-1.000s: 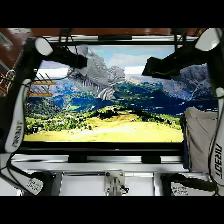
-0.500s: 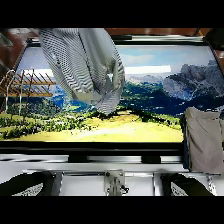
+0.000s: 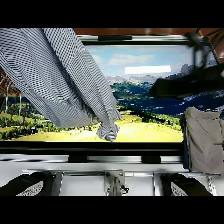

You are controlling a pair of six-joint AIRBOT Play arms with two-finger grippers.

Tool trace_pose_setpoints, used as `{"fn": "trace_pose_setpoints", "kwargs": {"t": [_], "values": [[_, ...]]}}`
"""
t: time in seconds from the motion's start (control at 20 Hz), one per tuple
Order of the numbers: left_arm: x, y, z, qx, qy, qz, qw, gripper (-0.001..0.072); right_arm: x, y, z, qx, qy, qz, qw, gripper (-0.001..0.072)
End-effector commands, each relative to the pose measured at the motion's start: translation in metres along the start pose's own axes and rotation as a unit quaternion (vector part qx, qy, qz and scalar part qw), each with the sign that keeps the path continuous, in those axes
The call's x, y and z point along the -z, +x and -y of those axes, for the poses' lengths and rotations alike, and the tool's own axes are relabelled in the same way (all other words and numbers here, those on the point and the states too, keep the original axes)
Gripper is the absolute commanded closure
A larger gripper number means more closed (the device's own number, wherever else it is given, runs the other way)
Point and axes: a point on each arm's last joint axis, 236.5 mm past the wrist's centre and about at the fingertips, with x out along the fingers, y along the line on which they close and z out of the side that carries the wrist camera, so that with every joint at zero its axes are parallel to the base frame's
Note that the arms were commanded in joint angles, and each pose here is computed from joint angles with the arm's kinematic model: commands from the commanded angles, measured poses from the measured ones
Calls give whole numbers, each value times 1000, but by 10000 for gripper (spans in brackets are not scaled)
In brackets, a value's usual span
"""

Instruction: Fold the shirts.

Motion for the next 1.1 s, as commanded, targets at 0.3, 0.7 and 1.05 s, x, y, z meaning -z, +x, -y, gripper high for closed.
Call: {"fn": "trace_pose_setpoints", "kwargs": {"t": [0.3,0.7,1.05], "values": [[14,-4,-14,-25,17,-31,999,658,152,171,-71,-152,-143,-212,955,27],[14,-4,-16,-30,20,-32,999,658,104,209,-38,-55,-169,-111,978,27],[15,-4,-20,-36,23,-33,999,658,74,216,-45,-59,-126,-48,989,28]]}}
